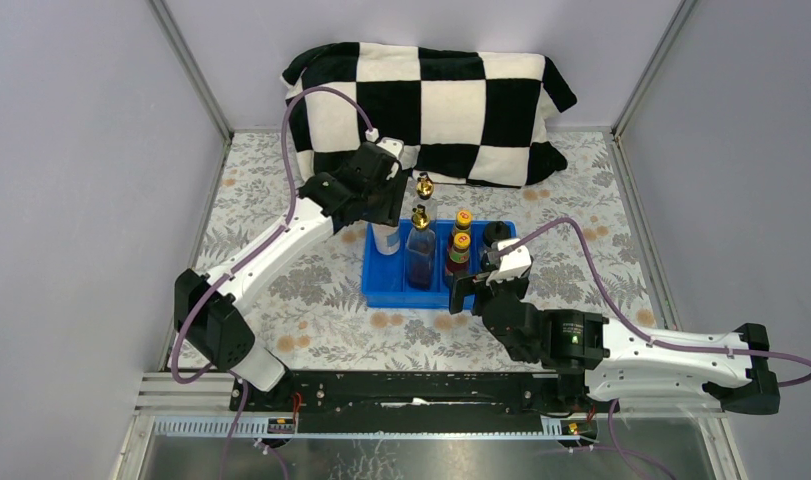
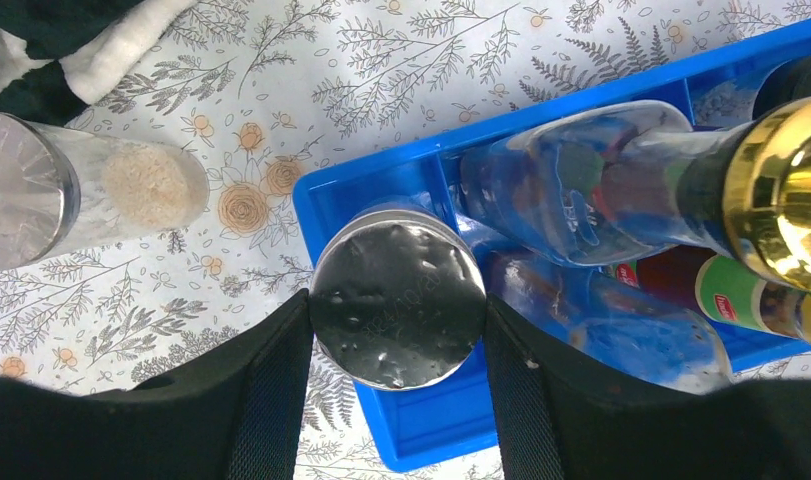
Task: Organize the condiment bottles
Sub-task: Place the bottle in the storage box.
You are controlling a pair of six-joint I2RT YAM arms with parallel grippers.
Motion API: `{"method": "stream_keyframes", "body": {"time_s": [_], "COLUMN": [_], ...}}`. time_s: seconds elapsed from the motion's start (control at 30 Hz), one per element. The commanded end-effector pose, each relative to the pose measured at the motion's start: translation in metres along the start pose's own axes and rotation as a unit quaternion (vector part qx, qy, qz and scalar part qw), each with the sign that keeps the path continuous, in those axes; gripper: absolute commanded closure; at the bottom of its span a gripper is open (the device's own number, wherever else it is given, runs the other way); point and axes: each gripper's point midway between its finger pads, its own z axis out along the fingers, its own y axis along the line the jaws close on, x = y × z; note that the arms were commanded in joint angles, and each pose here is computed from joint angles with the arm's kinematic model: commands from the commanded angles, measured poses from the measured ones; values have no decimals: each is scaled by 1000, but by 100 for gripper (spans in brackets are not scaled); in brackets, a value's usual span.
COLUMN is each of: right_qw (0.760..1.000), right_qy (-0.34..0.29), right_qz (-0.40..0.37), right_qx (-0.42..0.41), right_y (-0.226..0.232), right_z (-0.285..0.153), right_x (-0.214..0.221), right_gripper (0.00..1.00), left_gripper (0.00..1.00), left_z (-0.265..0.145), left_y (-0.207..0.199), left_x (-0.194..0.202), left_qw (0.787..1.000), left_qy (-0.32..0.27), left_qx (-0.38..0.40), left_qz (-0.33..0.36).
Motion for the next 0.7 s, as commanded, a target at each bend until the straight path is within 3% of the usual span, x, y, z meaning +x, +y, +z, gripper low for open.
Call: {"method": "stream_keyframes", "body": {"time_s": [0.0, 0.67], "right_qw": [1000, 1000], "right_qy": [-5, -2], "right_qz": [18, 17], "right_qx": [-3, 1], "right_y": [1, -5], "right_z": [-2, -2], "right_x": [-1, 7], "right_gripper": [0, 0], "left_gripper": [46, 46], "left_z": [6, 35], "left_y": [-6, -6], "left_x": [-20, 0], "left_qw": [999, 999], "left_qy": [-48, -28], "left_qx": [2, -5], "left_qz": [-13, -15]}}
